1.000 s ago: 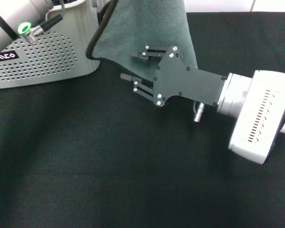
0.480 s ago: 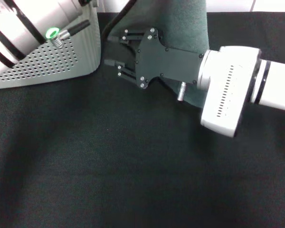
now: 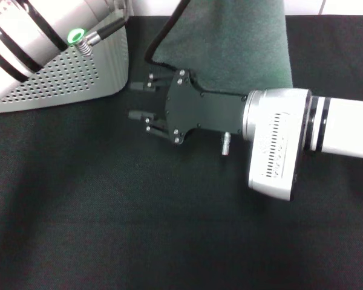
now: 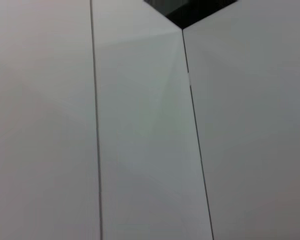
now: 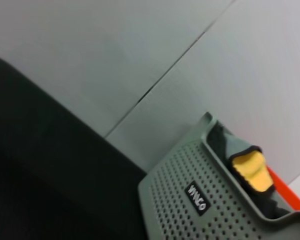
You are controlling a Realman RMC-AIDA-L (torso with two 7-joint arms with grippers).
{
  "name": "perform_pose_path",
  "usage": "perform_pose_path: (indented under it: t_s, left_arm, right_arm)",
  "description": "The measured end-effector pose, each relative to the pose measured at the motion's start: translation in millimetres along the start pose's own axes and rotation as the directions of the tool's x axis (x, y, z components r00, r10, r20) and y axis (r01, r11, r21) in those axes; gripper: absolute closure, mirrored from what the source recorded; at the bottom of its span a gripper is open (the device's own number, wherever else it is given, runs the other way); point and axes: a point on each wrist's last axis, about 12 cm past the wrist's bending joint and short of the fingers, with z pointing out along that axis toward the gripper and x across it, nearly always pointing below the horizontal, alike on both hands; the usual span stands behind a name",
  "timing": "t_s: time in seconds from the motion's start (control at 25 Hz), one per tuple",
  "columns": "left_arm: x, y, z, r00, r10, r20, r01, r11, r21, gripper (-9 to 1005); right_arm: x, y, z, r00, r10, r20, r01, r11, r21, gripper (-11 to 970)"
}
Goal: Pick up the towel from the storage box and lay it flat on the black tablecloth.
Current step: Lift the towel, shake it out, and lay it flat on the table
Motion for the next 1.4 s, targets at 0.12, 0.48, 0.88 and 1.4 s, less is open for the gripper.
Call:
perform_pose_path:
  t_s: [0.12, 0.48, 0.88, 1.4]
  left_arm:
    - [-3, -3.3, 4, 0.999, -0.008, 0.031, 0.008, 1.0, 0.011, 984]
    - [-5, -21.0, 20, 0.997, -0.036, 0.066, 0.03, 0.996, 0.083, 984]
    - [-6, -32.4, 24, 0.997, -0.045, 0.07, 0.035, 0.991, 0.128, 984]
    - [5, -6.4, 5, 1.0, -0.01, 0.019, 0.009, 1.0, 0.013, 984]
  right_arm:
    - [1, 2.8, 0, 1.0, -0.001, -0.005, 0.001, 1.0, -0.013, 585]
    - [-1, -1.7, 6, 1.0, -0.023, 0.001, 0.023, 0.999, -0.032, 590]
    - [0, -16.9, 11, 0.999, -0.047, -0.004, 0.047, 0.999, -0.015, 594]
    - [-16, 5.2, -20, 0.997, -0.055, 0.052, 0.052, 0.997, 0.061, 601]
